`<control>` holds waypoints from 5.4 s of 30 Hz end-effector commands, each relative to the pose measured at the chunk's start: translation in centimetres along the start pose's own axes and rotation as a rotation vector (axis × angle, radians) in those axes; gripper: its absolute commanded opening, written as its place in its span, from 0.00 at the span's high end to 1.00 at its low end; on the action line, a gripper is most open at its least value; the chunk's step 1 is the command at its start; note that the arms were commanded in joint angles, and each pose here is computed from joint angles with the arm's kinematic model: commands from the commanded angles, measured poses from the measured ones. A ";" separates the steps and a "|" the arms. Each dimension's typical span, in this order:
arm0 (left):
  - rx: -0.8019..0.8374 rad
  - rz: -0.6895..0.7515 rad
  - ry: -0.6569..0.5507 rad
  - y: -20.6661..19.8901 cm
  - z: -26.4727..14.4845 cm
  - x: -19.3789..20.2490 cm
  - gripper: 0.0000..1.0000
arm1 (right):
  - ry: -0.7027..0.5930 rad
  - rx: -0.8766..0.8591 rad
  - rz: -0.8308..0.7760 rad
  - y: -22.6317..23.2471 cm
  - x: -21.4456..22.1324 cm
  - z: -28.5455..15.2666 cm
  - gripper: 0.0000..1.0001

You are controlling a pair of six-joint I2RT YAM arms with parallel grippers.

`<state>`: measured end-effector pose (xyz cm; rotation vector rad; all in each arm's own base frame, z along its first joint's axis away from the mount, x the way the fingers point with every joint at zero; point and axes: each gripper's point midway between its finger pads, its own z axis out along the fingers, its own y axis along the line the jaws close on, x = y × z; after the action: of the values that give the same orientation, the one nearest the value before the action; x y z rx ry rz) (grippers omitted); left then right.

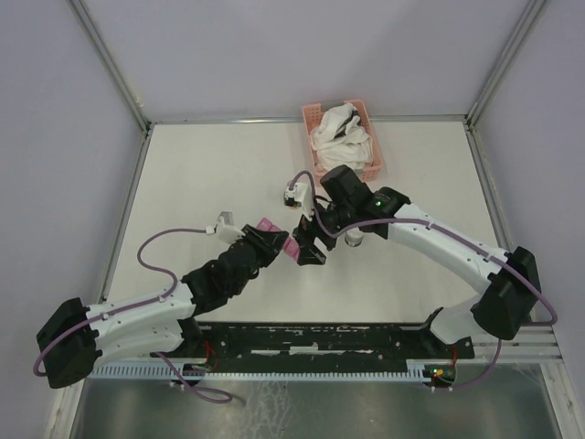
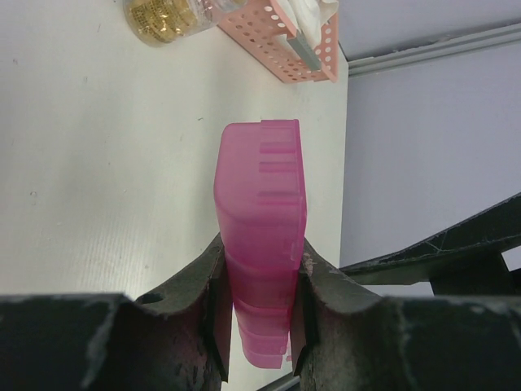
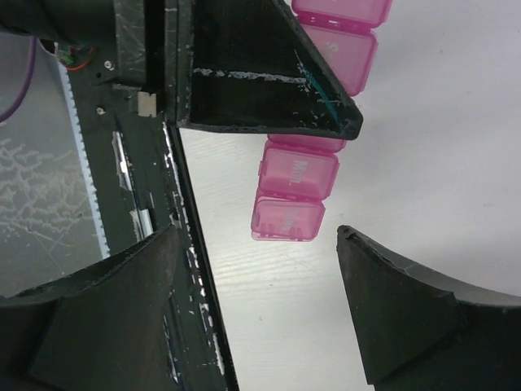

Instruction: Sort the pills into containers

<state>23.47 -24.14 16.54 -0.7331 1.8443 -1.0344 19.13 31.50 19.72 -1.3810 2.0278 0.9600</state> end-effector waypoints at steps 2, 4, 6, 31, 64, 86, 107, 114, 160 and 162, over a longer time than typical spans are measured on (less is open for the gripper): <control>0.021 -0.039 -0.039 -1.7 0.2 -1.0 0.97 | 0.053 0.130 -0.060 -2.2 0.5 1.3 0.13; 0.023 -0.042 -0.037 -1.8 0.2 -0.9 0.97 | 0.072 0.152 -0.067 -2.5 0.8 1.7 0.13; 0.024 -0.043 -0.036 -1.8 0.2 -0.9 0.97 | 0.089 0.158 -0.068 -2.6 1.1 2.1 0.14; 0.037 -0.024 -0.039 -1.9 -0.1 -1.2 0.97 | 0.033 0.250 -0.029 -5.1 0.1 -1.1 0.23; 0.382 0.011 -0.047 -4.7 -3.2 -1.7 0.97 | 0.003 -0.013 0.237 -4.5 0.8 -0.3 0.38; 0.266 0.030 -0.156 0.0 -2.2 -2.9 0.97 | -0.131 -0.132 0.195 -3.0 -1.4 -4.5 0.15; 0.031 -0.165 -0.269 6.4 3.8 -1.7 0.97 | -0.003 -0.190 0.367 -5.5 2.1 -0.3 0.25; 0.050 -0.196 -0.261 6.5 6.2 -0.2 0.97 | -0.010 -0.181 0.355 -5.5 2.0 -0.5 0.24; 0.280 0.555 0.109 -2.2 -0.4 4.7 0.20 | -0.096 -0.115 0.109 -3.9 -0.2 -6.2 0.24; 0.405 0.616 0.079 -5.1 -1.1 4.2 0.16 | -0.145 -0.092 0.071 -3.9 -0.7 -8.0 0.24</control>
<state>20.69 -27.90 12.63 -0.3252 1.9671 -0.9857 22.42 26.28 18.75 -1.2026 2.2038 1.2312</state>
